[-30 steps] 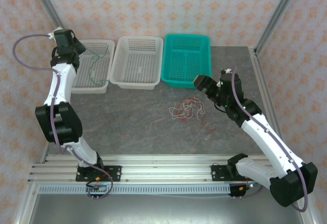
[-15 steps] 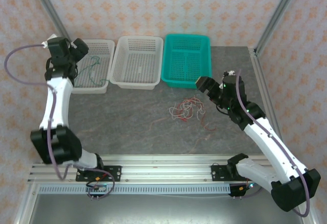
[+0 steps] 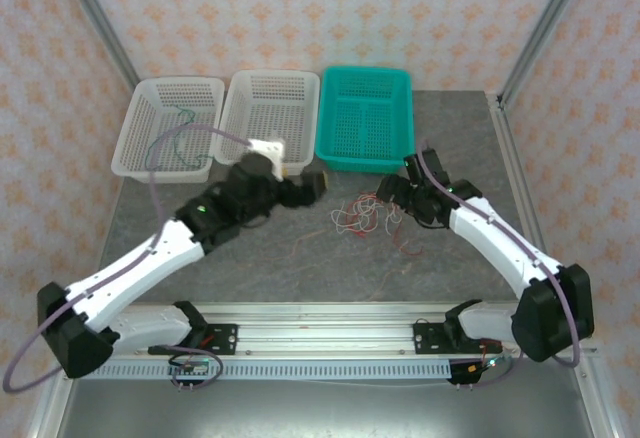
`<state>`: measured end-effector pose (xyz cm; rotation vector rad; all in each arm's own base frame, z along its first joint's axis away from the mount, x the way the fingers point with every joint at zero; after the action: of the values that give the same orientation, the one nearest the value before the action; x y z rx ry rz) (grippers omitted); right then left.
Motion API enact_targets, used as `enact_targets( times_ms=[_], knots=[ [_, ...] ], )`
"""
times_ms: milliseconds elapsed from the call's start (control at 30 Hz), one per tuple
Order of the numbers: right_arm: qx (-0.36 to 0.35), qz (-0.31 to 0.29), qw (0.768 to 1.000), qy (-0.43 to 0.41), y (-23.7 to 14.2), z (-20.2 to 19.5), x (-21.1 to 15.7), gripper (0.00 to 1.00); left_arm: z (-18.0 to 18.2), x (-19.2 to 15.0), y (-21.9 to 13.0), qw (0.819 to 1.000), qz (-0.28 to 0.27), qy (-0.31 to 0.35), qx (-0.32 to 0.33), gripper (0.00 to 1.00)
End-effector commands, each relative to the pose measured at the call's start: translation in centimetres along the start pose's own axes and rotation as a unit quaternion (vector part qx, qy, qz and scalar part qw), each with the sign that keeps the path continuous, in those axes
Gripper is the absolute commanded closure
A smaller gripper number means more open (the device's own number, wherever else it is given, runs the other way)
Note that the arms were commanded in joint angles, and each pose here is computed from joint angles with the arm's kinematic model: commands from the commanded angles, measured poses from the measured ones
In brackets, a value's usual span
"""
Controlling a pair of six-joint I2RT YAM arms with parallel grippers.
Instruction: Untangle the cables
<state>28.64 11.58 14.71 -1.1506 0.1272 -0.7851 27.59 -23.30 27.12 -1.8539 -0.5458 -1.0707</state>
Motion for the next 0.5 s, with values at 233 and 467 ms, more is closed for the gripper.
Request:
enact_targets(
  times_ms=[233, 467],
  knots=[
    [-0.109, 0.064, 0.991, 0.042, 3.8, -7.9, -5.0, 0.17, -5.4, -7.1, 4.4, 0.998, 0.056, 0.018, -0.01, 0.01],
    [-0.148, 0.151, 0.977, -0.017, 5.9, -9.0, -7.5, 0.22, -6.3, -7.2, 5.2, 0.999, 0.039, 0.019, -0.019, 0.01]
  ],
)
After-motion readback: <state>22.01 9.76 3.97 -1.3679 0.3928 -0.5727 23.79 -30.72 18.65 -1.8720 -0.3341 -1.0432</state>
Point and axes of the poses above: each hand's point on the last joint's axis, 136 mm out from that joint toward the fingers, its own y axis out along the fingers, its own z axis along the line the jaws close on, x = y × z, the point moved 2 cm from there along -y, back along the fingers, and after that the axes turned 14 degrees about y, right-handed, at the moved point
